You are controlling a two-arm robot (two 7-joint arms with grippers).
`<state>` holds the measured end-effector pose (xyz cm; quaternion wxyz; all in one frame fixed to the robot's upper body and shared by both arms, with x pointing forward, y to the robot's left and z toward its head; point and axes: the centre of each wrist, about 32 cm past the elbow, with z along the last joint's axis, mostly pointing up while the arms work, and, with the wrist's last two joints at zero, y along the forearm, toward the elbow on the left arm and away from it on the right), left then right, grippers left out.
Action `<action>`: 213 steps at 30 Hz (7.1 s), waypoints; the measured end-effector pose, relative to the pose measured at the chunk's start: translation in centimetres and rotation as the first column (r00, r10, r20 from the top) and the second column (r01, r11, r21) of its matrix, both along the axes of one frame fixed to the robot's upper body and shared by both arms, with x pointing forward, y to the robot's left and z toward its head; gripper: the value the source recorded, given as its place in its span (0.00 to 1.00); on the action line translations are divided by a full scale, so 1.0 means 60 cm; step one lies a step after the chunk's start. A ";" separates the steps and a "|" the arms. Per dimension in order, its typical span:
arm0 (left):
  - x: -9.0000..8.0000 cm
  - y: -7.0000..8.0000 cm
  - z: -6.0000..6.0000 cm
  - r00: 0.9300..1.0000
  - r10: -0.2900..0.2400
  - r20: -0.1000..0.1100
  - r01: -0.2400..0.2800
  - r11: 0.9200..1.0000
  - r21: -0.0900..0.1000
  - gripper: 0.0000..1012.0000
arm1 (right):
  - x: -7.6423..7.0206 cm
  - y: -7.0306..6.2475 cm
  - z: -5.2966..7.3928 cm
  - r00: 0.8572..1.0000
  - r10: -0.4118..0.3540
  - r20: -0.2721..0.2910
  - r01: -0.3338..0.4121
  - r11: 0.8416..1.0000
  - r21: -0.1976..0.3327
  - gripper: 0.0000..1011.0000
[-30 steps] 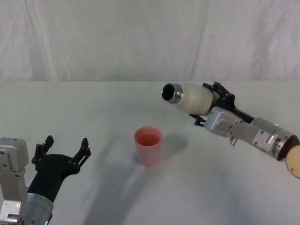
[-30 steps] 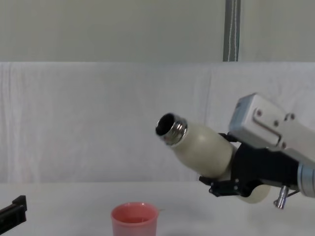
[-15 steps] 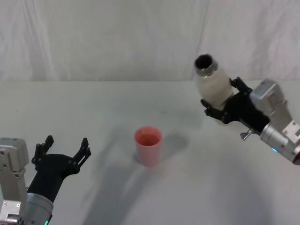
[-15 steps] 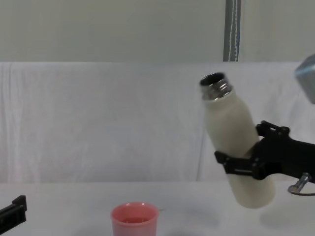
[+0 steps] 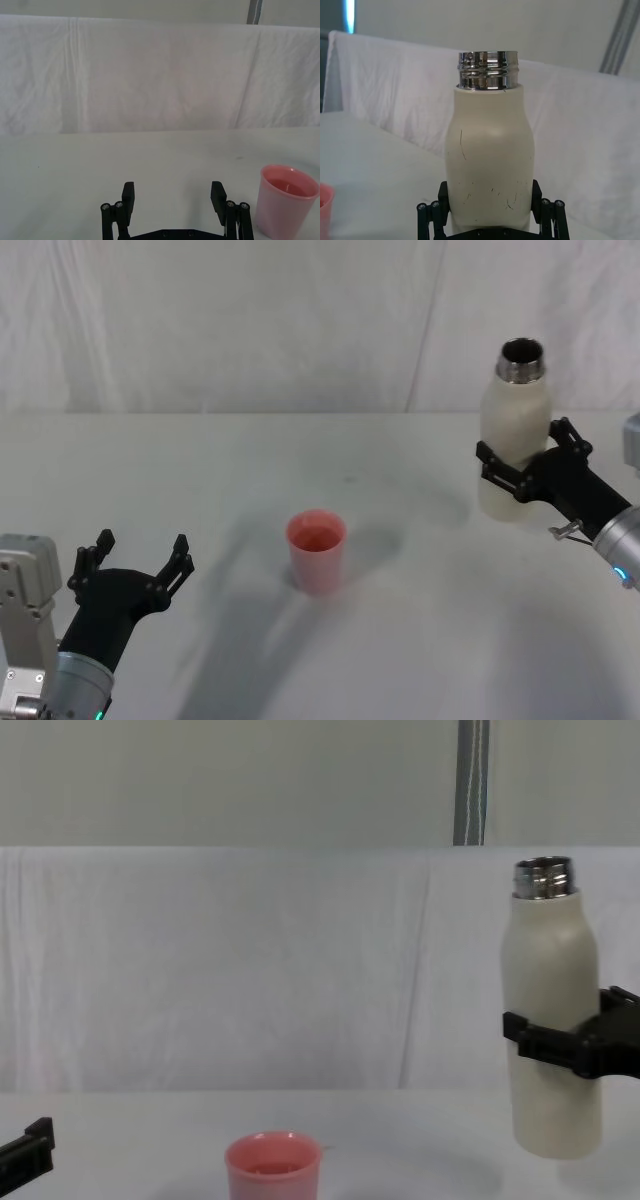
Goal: Grasp the thermos with one hand and pour water into the cup lid.
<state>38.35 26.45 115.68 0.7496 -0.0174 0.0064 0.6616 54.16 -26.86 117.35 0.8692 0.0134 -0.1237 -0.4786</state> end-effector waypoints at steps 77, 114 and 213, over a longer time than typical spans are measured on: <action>0.000 0.000 0.000 1.000 0.000 0.000 0.000 1.000 0.000 0.99 | -0.050 -0.007 -0.081 0.994 -0.032 -0.105 0.044 0.992 0.117 0.95; 0.000 0.000 0.000 1.000 0.000 0.000 0.000 1.000 0.000 0.99 | -0.050 -0.008 -0.080 0.994 -0.033 -0.105 0.045 0.992 0.116 0.99; 0.000 0.000 0.000 1.000 0.000 0.000 0.000 1.000 0.000 0.99 | -0.120 -0.022 -0.077 0.989 -0.062 -0.135 0.080 0.988 0.134 0.99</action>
